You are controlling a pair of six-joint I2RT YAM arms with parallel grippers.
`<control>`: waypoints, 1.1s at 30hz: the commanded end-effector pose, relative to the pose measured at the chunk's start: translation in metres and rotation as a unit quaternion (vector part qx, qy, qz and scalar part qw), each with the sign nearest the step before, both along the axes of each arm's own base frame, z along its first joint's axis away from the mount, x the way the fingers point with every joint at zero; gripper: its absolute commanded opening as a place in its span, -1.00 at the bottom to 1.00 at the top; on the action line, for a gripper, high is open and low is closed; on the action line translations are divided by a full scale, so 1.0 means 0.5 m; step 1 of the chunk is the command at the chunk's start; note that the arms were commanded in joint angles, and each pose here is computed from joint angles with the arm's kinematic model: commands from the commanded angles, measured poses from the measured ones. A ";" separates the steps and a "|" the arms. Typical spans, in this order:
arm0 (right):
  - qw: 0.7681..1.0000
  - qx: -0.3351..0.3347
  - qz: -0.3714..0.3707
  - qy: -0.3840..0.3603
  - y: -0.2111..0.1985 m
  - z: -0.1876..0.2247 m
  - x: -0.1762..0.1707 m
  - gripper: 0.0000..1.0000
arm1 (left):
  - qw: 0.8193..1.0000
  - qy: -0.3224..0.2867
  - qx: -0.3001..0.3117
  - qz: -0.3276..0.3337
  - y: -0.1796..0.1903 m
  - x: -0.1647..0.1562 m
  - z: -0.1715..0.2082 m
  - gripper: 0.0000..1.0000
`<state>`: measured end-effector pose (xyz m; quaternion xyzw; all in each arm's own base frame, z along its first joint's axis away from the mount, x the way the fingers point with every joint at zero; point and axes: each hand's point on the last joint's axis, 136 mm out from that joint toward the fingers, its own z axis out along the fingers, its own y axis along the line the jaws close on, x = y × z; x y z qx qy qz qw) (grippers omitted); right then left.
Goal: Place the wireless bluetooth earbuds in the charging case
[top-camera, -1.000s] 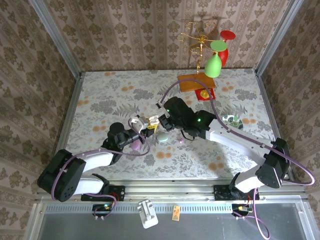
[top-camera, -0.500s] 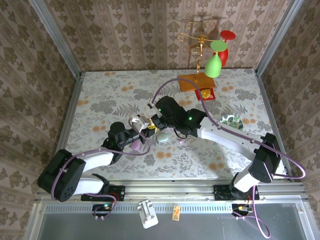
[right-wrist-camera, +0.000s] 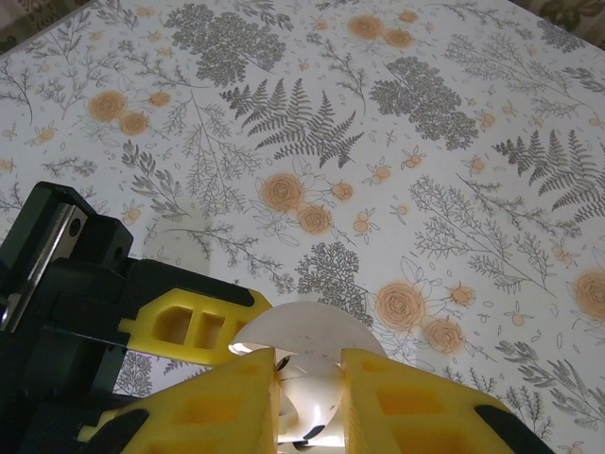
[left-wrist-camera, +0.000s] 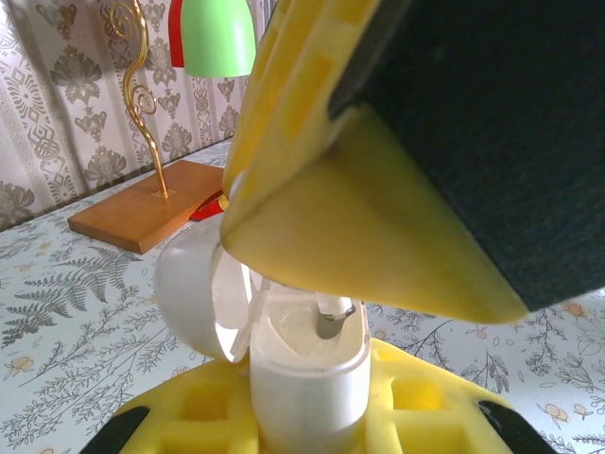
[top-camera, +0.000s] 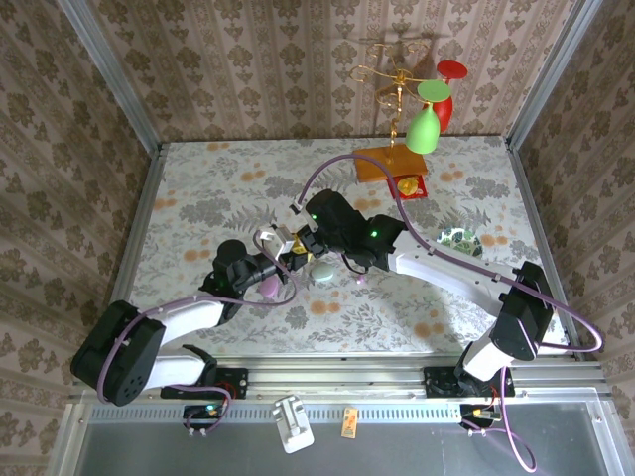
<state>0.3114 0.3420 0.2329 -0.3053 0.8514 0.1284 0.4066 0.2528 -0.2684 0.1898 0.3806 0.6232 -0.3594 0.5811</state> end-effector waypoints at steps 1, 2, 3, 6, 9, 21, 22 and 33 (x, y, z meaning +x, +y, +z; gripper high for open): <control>1.000 -0.001 0.013 -0.006 0.014 -0.006 0.000 -0.52 | 1.000 -0.012 -0.024 -0.012 -0.008 -0.005 0.043 -0.94; 1.000 -0.001 0.014 -0.006 0.014 -0.007 0.000 -0.52 | 1.000 -0.012 -0.025 -0.011 -0.008 -0.005 0.045 -0.94; 1.000 0.000 0.018 -0.005 0.016 -0.009 -0.002 -0.52 | 1.000 -0.013 -0.025 -0.011 -0.008 -0.005 0.047 -0.94; 1.000 0.004 0.026 -0.002 0.021 -0.014 -0.006 -0.52 | 0.999 -0.011 -0.029 -0.011 -0.008 -0.004 0.051 -0.94; 0.999 0.008 0.035 -0.001 0.023 -0.014 -0.012 -0.52 | 0.999 -0.010 -0.032 -0.011 -0.007 -0.005 0.055 -0.93; 0.999 0.011 0.044 0.001 0.019 -0.017 -0.024 -0.47 | 0.999 -0.009 -0.038 -0.004 0.000 -0.009 0.065 -0.92; 0.999 0.013 0.043 0.001 0.019 -0.016 -0.024 -0.47 | 0.999 -0.010 -0.038 -0.004 0.000 -0.009 0.065 -0.92; 0.998 0.039 0.042 0.005 0.022 -0.002 -0.029 -0.47 | 0.999 -0.014 -0.042 -0.003 0.000 -0.009 0.073 -0.92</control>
